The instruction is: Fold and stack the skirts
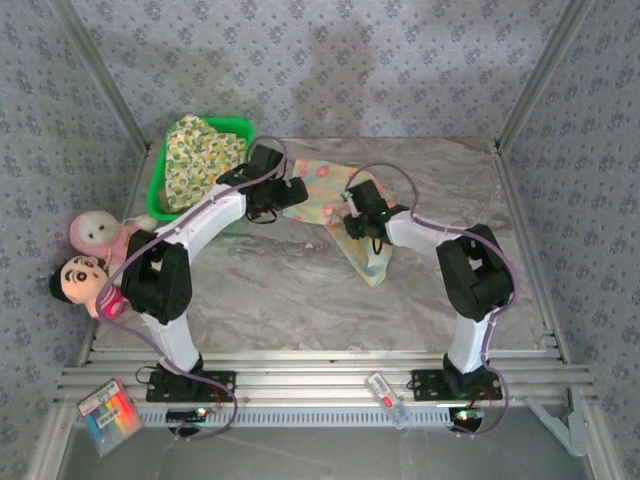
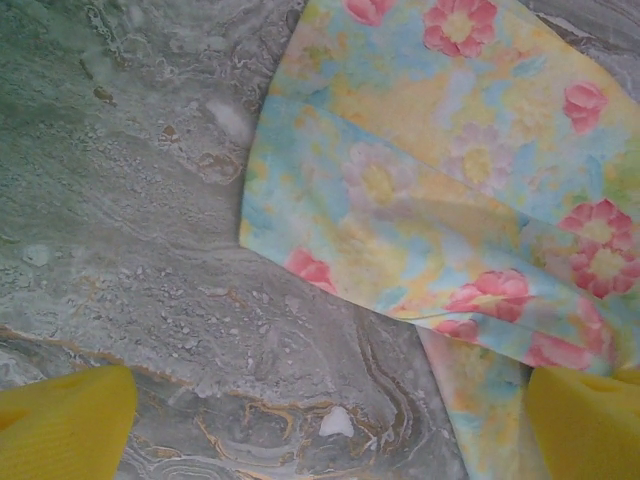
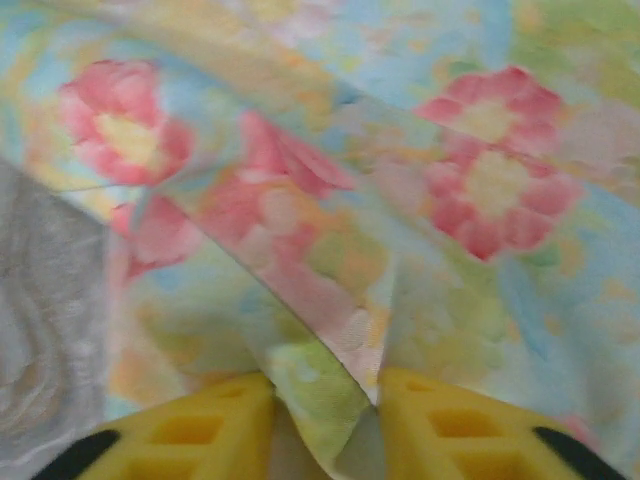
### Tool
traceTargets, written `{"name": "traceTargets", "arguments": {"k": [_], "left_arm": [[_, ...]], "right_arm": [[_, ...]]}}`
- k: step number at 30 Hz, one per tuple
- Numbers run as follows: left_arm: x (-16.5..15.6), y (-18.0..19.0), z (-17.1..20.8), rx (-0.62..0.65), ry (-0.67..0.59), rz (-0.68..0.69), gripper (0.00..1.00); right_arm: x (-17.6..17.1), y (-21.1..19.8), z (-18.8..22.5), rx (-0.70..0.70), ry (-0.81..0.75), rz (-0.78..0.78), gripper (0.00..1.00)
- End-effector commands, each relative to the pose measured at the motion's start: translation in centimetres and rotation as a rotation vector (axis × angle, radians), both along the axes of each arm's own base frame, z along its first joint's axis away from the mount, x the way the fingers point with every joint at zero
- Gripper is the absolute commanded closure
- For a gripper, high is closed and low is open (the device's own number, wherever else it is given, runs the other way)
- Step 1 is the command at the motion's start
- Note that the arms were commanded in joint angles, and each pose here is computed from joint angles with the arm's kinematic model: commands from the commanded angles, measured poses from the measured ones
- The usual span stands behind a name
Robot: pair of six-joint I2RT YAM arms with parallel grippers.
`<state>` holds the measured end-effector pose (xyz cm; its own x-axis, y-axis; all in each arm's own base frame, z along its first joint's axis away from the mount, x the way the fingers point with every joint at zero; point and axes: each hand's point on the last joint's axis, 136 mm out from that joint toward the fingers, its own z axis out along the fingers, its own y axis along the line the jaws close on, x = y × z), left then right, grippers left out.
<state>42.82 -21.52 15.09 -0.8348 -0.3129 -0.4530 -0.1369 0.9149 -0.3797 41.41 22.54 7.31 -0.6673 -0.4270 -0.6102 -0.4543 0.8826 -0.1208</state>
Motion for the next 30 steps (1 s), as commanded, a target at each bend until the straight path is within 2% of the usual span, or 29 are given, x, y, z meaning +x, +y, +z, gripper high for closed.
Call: {"name": "traceTargets", "arguments": {"k": [1, 4, 6, 8, 10, 13, 15, 17, 20, 25, 30], "left_arm": [[-0.2, 0.5, -0.4, -0.037, 0.021, 0.031, 0.00], [0.1, 0.9, -0.5, -0.040, 0.025, 0.037, 0.00], [0.3, 1.0, -0.4, -0.032, 0.025, 0.032, 0.00], [0.6, 0.9, -0.2, -0.021, 0.023, 0.026, 0.00], [0.9, 0.7, -0.2, -0.021, 0.023, 0.016, 0.00], [1.4, 0.0, -0.5, -0.031, 0.039, 0.000, 0.00], [1.5, -0.6, -0.9, -0.049, 0.055, -0.012, 0.00], [1.7, -1.3, -1.2, -0.067, 0.067, -0.022, 0.00], [1.9, -2.1, -1.4, -0.083, 0.078, -0.033, 0.00], [1.6, -2.6, -1.6, -0.083, 0.089, -0.046, 0.00], [1.2, -2.1, -2.1, -0.062, 0.110, -0.045, 0.00]], "right_arm": [[-6.0, 4.0, -1.1, -0.182, 0.034, 0.395, 0.76], [-11.5, 6.0, -1.8, -0.138, 0.146, 0.585, 0.77], [-12.7, 5.7, -1.4, -0.094, 0.194, 0.584, 0.72], [-12.2, 5.0, 0.1, -0.030, 0.163, 0.511, 0.52], [-10.9, 4.4, 2.4, 0.065, 0.092, 0.422, 0.43], [-6.8, 0.8, 6.2, 0.263, -0.026, 0.178, 0.09], [-4.1, -2.7, 7.0, 0.346, -0.046, 0.009, 0.00], [-1.7, -6.7, 6.3, 0.362, -0.015, -0.156, 0.00], [0.6, -10.3, 3.5, 0.302, 0.100, -0.246, 0.03], [4.5, -12.9, 0.3, 0.234, 0.235, -0.214, 0.21], [7.0, -12.5, -2.1, 0.231, 0.347, -0.143, 0.37]]}}
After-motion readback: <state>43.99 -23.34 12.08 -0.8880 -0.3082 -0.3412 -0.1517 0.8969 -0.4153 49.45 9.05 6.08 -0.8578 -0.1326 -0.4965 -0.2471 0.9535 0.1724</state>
